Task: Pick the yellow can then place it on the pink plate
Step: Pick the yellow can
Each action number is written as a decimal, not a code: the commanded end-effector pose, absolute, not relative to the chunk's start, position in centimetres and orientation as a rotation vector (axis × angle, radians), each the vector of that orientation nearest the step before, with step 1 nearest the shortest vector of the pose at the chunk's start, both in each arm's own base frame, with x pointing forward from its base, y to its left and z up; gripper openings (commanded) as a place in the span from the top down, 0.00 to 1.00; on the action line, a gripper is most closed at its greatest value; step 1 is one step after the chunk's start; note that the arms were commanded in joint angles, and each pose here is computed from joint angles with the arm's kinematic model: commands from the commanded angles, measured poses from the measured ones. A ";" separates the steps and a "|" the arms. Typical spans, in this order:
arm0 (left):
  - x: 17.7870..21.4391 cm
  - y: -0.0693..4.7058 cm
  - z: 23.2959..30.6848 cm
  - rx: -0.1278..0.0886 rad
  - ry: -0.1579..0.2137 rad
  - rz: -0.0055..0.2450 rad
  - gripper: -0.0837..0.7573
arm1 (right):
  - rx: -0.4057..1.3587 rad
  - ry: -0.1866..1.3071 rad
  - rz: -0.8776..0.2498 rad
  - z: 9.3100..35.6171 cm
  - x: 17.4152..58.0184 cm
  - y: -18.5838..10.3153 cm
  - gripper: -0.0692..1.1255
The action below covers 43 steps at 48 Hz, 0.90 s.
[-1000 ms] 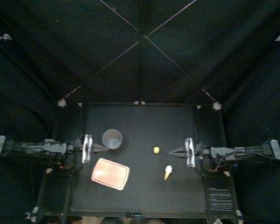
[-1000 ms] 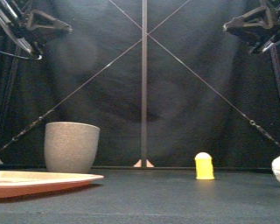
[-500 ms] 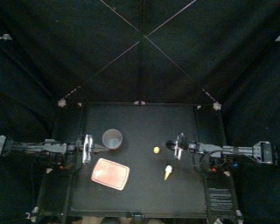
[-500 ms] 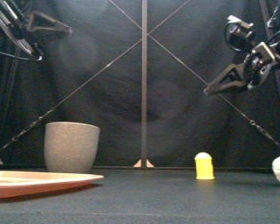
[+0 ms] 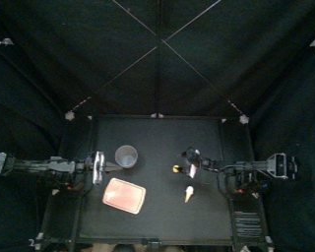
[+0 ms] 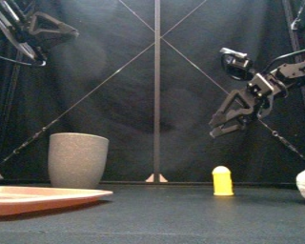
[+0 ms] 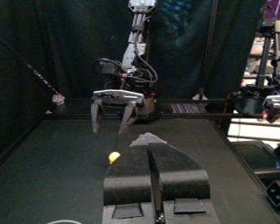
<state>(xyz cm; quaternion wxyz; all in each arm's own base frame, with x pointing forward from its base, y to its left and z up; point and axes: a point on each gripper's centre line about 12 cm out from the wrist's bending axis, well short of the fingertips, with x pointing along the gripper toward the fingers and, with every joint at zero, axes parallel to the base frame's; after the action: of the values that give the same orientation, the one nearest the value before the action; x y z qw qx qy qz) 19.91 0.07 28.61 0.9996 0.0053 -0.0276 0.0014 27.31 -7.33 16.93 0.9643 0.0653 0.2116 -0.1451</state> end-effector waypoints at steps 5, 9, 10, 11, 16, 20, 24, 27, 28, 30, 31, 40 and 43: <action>20.05 0.12 29.10 0.014 -0.069 0.005 0.81 | 0.158 0.501 -0.307 14.7 28.2 -7.6 0.06; 20.05 0.12 29.10 0.014 -0.069 0.005 0.81 | 0.162 0.549 -0.305 13.1 28.5 -7.6 0.06; 20.04 0.12 29.03 0.014 -0.067 0.005 0.81 | 0.163 0.561 -0.304 12.8 28.6 -7.6 0.06; 20.05 0.12 29.10 0.014 -0.069 0.005 0.81 | 0.164 0.570 -0.305 12.5 28.7 -7.6 0.06; 20.02 0.12 28.91 0.014 -0.064 0.005 0.81 | 0.168 0.609 -0.306 10.9 29.4 -7.7 0.06; 19.99 0.15 28.74 0.014 -0.061 0.007 0.81 | 0.169 0.627 -0.308 10.0 29.9 -7.9 0.06; 19.94 0.16 28.42 0.011 -0.054 0.007 0.81 | 0.173 0.648 -0.310 9.3 30.2 -7.9 0.06; 19.93 0.13 28.36 0.011 -0.052 0.006 0.81 | 0.175 0.657 -0.311 8.9 30.3 -8.0 0.06; 19.93 0.13 28.36 0.009 -0.052 0.006 0.81 | 0.175 0.660 -0.311 8.8 30.3 -8.0 0.06; 19.92 0.16 28.30 0.009 -0.051 0.008 0.81 | 0.177 0.660 -0.313 8.8 30.3 -8.0 0.06; 19.91 0.13 28.24 0.009 -0.049 0.006 0.81 | 0.179 0.660 -0.315 8.8 30.3 -8.0 0.06; 19.87 0.16 28.02 0.011 -0.046 0.007 0.81 | 0.192 0.655 -0.321 8.9 30.3 -7.8 0.07; 19.87 0.13 28.04 0.011 -0.048 0.006 0.81 | 0.194 0.661 -0.320 8.7 30.2 -7.7 0.07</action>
<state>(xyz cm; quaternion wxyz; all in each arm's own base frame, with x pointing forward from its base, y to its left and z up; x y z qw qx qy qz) 19.71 0.10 27.44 0.9999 0.0045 -0.0138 0.0023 29.77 -7.74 7.90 0.9233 0.0935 0.3381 -0.1563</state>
